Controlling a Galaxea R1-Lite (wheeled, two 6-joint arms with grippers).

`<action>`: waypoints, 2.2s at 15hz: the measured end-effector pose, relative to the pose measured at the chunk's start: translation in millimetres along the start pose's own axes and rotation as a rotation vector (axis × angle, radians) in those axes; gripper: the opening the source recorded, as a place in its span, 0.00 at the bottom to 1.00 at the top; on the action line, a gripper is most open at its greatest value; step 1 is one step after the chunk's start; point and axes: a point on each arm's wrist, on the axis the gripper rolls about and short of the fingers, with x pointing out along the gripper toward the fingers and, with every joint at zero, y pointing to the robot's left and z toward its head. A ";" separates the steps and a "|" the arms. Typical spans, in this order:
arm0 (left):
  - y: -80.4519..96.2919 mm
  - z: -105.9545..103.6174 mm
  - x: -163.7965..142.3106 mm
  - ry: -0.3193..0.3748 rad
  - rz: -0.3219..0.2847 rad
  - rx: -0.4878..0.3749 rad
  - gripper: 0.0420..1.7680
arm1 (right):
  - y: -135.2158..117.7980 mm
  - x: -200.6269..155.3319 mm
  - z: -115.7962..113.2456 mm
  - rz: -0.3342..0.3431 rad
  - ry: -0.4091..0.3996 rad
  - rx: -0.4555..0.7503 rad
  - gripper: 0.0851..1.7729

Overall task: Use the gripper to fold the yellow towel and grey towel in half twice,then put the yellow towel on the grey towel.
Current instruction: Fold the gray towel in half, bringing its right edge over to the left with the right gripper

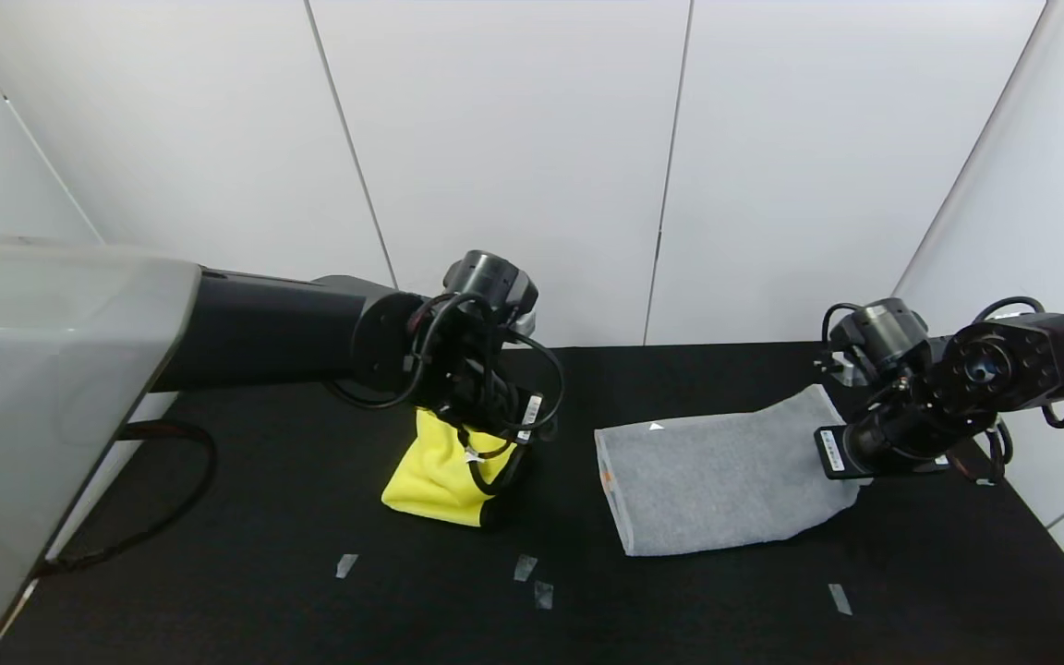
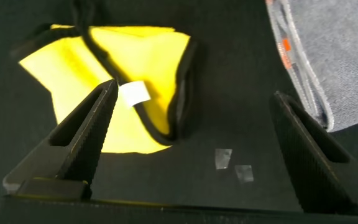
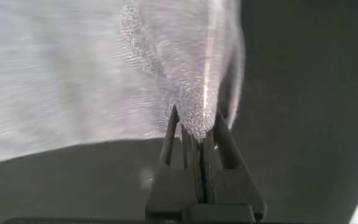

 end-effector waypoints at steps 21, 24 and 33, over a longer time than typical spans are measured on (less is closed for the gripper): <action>41.6 -22.8 -29.6 0.045 0.020 -0.057 0.97 | 143.3 -23.0 -39.7 0.236 -0.142 -0.273 0.03; 42.1 -24.3 -28.8 0.050 0.021 -0.058 0.97 | 152.2 -21.0 -45.1 0.249 -0.139 -0.282 0.03; 43.0 -27.6 -26.5 0.063 0.015 -0.061 0.97 | 178.6 -15.0 -62.4 0.279 -0.125 -0.331 0.03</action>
